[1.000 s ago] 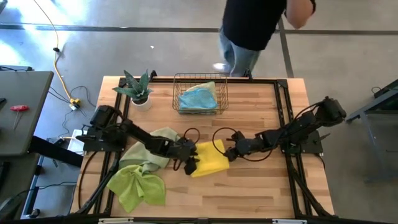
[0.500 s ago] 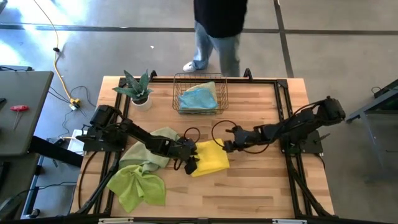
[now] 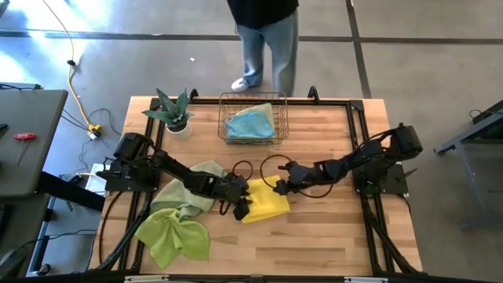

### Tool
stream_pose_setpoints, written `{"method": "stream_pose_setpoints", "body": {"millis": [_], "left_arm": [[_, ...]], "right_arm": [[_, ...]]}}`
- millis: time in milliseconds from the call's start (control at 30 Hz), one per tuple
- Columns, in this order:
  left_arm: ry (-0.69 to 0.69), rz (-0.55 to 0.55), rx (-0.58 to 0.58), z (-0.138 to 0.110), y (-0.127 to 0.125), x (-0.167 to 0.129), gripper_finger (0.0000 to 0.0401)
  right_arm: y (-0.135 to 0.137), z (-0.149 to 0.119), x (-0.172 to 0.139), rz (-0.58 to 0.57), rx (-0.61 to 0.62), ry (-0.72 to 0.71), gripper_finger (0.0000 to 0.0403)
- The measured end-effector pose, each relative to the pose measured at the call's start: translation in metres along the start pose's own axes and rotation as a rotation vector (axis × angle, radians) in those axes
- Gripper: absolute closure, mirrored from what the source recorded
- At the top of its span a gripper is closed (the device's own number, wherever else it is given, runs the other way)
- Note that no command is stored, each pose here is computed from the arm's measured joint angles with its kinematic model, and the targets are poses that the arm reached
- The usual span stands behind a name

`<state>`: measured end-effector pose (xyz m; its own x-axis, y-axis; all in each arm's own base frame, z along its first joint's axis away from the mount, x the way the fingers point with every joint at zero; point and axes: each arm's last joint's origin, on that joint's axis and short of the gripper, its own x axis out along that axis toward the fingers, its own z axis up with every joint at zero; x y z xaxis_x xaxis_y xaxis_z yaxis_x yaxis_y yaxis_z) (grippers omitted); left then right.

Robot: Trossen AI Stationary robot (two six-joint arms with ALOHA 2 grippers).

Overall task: Fold microfiber towels
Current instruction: Put the yellow microfiber cloth in the basket

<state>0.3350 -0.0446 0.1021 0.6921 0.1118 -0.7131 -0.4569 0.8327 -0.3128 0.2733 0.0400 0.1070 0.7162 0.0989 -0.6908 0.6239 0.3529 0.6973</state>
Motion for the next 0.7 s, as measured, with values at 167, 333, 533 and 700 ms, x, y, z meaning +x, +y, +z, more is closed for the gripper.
{"method": "stream_pose_setpoints", "body": {"millis": [167, 333, 533, 700], "left_arm": [[0.000, -0.002, -0.002, 0.001, 0.000, 0.000, 0.0236], [0.000, -0.002, -0.002, 0.001, 0.000, 0.000, 0.0236], [0.015, -0.051, -0.086, 0.004, 0.000, -0.001, 0.0236], [-0.028, -0.163, -0.159, 0.022, -0.008, -0.020, 0.0236]], "right_arm": [[0.002, 0.001, 0.001, -0.006, -0.008, 0.002, 0.0221], [0.000, 0.000, 0.001, -0.027, -0.008, -0.001, 0.0321], [-0.001, 0.000, 0.002, -0.035, 0.007, -0.001, 0.0388], [0.005, -0.001, -0.003, -0.003, -0.027, 0.015, 0.0399]]}}
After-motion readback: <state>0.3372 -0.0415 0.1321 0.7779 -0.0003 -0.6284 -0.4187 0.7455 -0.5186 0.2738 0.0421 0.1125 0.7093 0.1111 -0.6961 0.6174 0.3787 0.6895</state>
